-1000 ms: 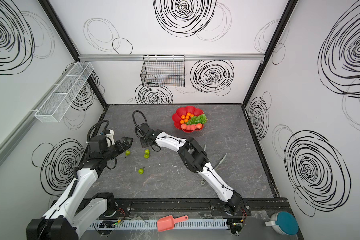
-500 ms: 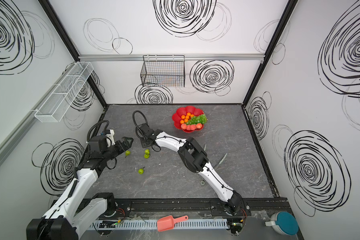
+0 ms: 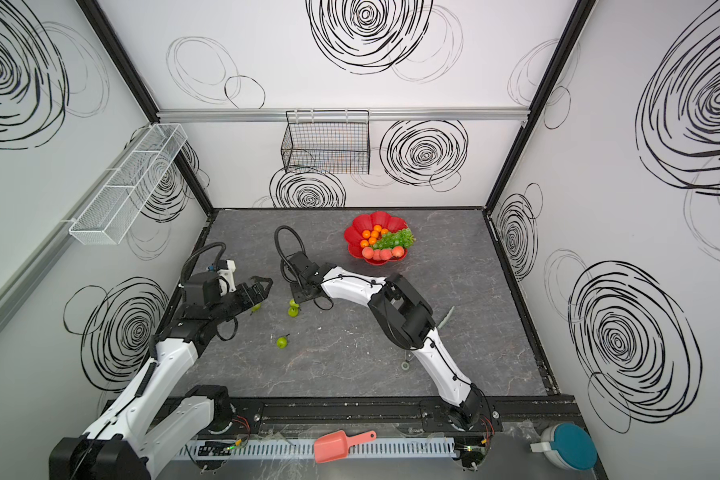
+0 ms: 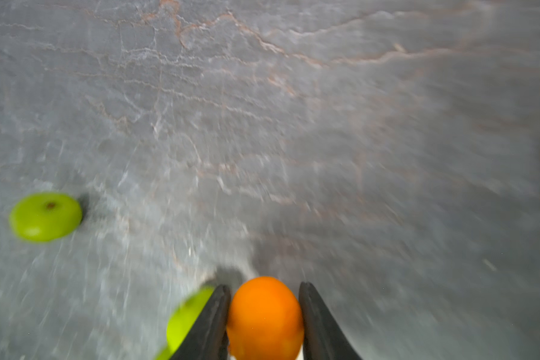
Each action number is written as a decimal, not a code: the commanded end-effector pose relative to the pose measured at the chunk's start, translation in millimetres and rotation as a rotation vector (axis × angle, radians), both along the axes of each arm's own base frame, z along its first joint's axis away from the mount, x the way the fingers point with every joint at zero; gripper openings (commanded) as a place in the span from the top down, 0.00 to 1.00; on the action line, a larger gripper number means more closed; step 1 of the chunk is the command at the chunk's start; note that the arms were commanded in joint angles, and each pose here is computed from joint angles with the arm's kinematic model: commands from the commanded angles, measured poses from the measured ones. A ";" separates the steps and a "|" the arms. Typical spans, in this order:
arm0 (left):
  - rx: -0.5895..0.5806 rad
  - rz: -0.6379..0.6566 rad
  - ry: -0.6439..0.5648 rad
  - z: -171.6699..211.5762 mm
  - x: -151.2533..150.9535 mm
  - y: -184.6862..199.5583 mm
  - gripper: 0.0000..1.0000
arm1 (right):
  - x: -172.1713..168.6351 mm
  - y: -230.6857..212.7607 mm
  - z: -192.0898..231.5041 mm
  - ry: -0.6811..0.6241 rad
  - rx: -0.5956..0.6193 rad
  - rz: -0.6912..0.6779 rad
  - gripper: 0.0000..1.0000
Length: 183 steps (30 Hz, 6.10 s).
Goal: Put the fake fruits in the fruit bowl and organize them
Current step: 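Lift the kumquat with the right gripper and carry it over the bowl, then lower the kumquat into the bowl and open the right gripper, then move the right gripper back to the small green pears on the table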
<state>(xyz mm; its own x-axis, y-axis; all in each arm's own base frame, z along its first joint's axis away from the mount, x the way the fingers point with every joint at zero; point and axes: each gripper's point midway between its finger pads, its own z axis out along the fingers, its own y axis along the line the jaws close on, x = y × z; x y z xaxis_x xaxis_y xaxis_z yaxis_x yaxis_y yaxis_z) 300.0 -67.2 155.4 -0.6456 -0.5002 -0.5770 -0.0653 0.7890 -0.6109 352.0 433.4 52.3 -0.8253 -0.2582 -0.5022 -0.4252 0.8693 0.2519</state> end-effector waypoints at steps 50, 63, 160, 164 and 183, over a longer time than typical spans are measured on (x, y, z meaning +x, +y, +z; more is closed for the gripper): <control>0.003 -0.354 -0.172 71.8 139.5 -225.9 0.04 | 137.8 -289.2 120.8 -0.128 0.247 -0.418 0.66; -0.068 -0.410 -0.224 64.9 184.5 -251.0 0.04 | 222.0 -284.9 91.0 -0.127 0.165 -0.421 0.66; 0.103 -0.170 0.043 8.3 -44.4 -75.6 0.04 | -20.8 -214.2 117.3 -0.290 0.337 -0.366 0.52; 0.073 -0.129 0.072 -0.9 -52.9 -68.0 0.04 | -44.7 -185.3 102.2 -0.256 0.372 -0.371 0.51; -0.005 0.095 0.100 -0.2 -47.3 6.2 0.04 | -98.0 -36.5 50.7 -0.226 0.319 -0.114 0.48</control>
<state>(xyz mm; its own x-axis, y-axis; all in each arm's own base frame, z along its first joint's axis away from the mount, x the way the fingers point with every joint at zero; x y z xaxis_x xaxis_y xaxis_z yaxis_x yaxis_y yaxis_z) 253.6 -64.5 150.8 -0.6498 -0.5593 -0.5146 -0.2034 0.7804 -0.5913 252.6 375.9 91.6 -0.7181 0.0200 -0.6957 -0.3795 0.8266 0.4155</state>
